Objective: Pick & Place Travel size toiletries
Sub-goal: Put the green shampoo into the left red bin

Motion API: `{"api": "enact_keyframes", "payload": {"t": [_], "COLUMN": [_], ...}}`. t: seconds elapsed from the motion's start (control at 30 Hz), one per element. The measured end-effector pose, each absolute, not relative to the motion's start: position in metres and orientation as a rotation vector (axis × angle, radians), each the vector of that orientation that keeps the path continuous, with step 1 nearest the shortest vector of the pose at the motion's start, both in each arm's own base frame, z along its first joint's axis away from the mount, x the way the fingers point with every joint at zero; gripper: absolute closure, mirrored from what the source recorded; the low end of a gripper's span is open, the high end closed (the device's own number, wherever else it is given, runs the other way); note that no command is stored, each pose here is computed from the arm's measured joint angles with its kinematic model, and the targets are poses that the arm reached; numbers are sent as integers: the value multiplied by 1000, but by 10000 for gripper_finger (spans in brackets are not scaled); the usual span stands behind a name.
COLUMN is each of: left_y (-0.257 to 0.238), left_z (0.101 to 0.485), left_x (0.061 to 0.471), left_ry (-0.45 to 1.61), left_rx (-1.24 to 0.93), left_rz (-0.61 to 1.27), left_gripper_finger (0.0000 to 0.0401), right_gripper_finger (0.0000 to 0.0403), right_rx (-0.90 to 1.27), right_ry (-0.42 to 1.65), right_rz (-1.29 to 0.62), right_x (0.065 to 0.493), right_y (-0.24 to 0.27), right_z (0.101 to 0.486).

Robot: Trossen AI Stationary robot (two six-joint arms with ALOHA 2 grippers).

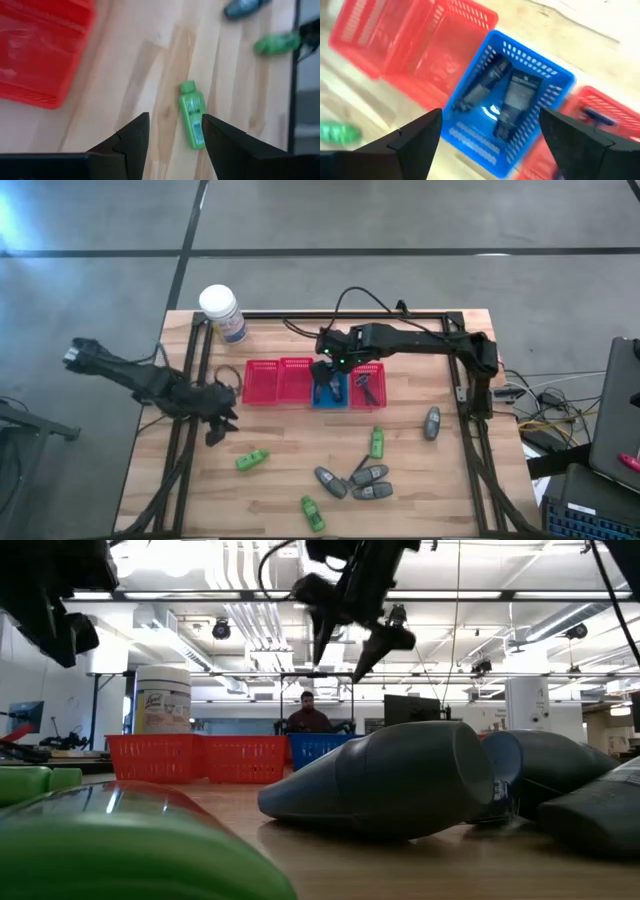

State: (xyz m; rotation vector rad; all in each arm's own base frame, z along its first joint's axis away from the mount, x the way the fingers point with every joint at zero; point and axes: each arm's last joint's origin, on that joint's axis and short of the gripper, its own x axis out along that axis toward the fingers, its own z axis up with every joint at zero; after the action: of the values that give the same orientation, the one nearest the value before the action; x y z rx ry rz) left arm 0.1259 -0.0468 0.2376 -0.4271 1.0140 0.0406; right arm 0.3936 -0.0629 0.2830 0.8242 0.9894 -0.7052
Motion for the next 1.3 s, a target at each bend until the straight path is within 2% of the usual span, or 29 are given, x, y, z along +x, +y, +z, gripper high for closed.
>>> {"api": "enact_keyframes", "payload": {"t": [0.2, 0.33, 0.47, 0.6, 0.8, 0.93, 1.1, 1.3], "left_y": [-81, -101, -118, -133, -146, -149, -152, -152], "left_z": [224, 209, 205, 204, 189, 178, 165, 147], "left_x": [136, 140, 148, 161, 172, 176, 179, 181], "left_ry": [1136, 1223, 1215, 1169, 1235, 1270, 1290, 1304], "left_rx": [-443, -527, -594, -604, -468, -435, -411, -379], "left_rz": [41, 134, 182, 190, 185, 216, 229, 234], "left_gripper_finger": [215, 215, 207, 174, 106, 79, 76, 94], "right_gripper_finger": [49, 44, 48, 56, 64, 64, 52, 40], "right_rx": [706, 653, 613, 597, 601, 636, 703, 761], "right_ry": [1136, 1159, 1165, 1166, 1127, 1057, 978, 969], "right_rz": [-680, -649, -615, -611, -625, -625, -641, -676], "right_x": [371, 365, 360, 351, 335, 324, 310, 296], "right_y": [-59, -56, -53, -52, -49, -48, -46, -43], "right_z": [291, 290, 289, 288, 289, 290, 287, 277]}}
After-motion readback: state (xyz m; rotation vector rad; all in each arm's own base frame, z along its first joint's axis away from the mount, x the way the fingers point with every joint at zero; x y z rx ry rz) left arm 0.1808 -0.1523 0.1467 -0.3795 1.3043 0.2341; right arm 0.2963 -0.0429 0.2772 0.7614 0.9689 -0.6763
